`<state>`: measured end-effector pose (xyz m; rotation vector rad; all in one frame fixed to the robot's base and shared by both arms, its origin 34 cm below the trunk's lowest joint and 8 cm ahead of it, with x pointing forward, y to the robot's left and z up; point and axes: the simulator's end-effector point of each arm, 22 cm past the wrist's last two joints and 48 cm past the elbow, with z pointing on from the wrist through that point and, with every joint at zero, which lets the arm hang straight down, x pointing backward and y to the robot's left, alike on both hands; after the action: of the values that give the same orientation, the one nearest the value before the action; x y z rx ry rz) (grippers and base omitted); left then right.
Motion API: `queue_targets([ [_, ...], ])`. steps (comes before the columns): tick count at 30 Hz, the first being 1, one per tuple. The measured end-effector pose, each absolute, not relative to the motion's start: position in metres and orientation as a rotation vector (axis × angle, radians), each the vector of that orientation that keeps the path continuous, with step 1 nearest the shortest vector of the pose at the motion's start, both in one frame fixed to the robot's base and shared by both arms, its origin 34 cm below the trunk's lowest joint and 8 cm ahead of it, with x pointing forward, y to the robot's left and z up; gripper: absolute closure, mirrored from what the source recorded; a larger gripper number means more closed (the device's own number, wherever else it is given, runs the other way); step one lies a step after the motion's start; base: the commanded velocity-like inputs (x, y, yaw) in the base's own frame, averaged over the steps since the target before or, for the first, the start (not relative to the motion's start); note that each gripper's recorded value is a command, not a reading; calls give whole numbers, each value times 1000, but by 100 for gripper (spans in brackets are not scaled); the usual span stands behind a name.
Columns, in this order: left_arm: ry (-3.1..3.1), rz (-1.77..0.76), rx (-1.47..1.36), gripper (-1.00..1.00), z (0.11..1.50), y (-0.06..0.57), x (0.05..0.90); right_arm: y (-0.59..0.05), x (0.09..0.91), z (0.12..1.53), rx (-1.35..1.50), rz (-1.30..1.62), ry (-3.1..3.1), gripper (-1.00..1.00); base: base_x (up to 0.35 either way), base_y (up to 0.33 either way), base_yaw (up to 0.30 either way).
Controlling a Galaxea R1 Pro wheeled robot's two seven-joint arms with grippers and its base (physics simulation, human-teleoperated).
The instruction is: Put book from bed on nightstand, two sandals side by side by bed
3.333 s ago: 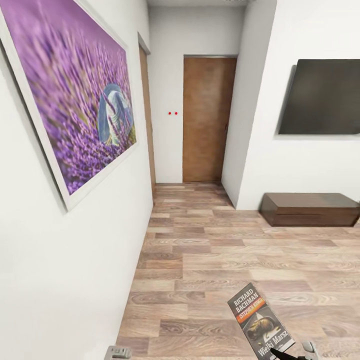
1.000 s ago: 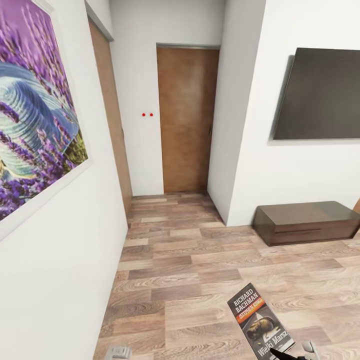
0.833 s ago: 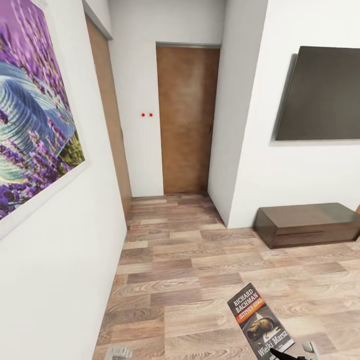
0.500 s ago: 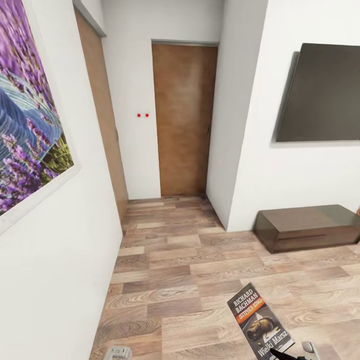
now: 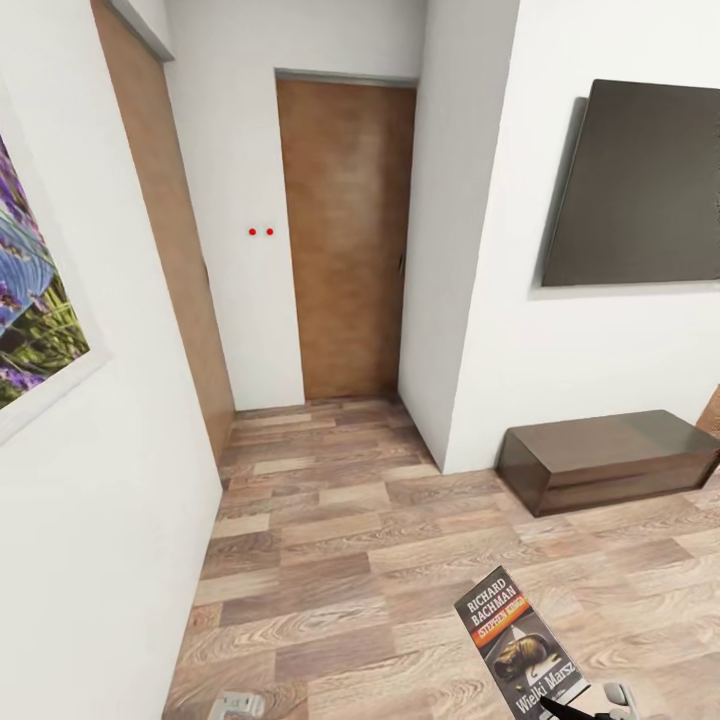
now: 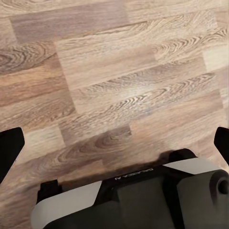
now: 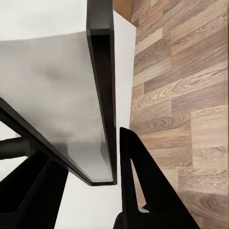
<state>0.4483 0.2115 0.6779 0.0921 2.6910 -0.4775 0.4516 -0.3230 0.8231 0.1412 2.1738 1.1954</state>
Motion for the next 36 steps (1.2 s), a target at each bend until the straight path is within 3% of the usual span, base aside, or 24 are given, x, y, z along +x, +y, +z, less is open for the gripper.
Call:
queue_targets([
  [18,2691,-478,92,-100,678,212,448,-324,452,823,142,1194,2174,100,320,0,-127],
  [36,2691,-478,92,-100,678,212,449,-323,452,823,142,1194,2175,100,19,0,-236],
])
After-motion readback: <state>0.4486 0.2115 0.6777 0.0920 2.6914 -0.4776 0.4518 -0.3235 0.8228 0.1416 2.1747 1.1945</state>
